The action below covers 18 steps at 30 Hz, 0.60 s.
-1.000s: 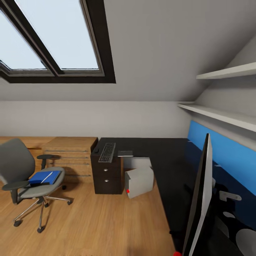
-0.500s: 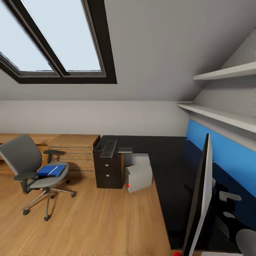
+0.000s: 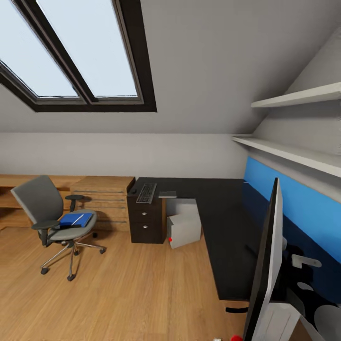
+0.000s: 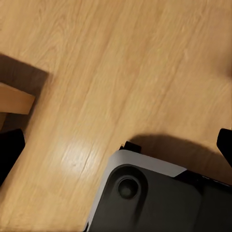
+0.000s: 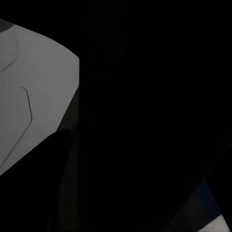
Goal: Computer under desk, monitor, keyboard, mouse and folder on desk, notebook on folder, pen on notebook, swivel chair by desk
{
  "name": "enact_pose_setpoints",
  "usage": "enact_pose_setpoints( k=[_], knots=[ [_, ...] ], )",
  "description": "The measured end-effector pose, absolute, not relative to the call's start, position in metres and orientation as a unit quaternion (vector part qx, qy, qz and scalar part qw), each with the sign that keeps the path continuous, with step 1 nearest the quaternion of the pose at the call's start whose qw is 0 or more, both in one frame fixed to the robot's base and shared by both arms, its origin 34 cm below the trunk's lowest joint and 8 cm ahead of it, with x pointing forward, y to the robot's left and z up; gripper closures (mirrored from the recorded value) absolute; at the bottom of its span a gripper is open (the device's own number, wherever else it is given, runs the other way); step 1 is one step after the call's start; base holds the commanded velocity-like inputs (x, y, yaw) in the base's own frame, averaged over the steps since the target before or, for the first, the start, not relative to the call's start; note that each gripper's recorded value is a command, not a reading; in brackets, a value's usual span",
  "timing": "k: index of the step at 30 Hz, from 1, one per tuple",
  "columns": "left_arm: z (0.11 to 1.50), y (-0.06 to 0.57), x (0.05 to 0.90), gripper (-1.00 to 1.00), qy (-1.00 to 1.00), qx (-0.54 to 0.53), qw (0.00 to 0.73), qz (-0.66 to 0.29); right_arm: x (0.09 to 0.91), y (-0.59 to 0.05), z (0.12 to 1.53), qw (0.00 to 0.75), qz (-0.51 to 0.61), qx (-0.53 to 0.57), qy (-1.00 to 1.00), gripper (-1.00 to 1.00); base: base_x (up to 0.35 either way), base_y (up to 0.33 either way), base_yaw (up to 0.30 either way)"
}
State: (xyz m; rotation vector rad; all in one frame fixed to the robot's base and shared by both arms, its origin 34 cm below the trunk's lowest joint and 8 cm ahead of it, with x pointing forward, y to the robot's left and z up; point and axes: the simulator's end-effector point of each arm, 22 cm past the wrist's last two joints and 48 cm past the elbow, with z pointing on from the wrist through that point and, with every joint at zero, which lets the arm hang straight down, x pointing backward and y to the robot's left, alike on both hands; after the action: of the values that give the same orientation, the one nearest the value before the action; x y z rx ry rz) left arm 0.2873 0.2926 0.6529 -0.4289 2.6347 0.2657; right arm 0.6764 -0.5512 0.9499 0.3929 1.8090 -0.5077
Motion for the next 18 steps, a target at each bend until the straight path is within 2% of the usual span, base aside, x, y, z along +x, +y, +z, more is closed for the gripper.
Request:
enact_pose_setpoints(
  k=[8,18],
  knots=[
    [0.653,0.302,0.287,-1.00,0.954,-0.164,0.227,0.102,0.676,-0.551,0.950,0.574,-0.217,0.168,0.772,1.00,-0.028,-0.010,0.000],
    [0.645,0.319,0.265,-1.00,0.955,-0.169,0.209,0.124,0.678,-0.549,0.952,0.574,-0.218,0.159,0.773,1.00,0.036,-0.229,0.000]
  ],
)
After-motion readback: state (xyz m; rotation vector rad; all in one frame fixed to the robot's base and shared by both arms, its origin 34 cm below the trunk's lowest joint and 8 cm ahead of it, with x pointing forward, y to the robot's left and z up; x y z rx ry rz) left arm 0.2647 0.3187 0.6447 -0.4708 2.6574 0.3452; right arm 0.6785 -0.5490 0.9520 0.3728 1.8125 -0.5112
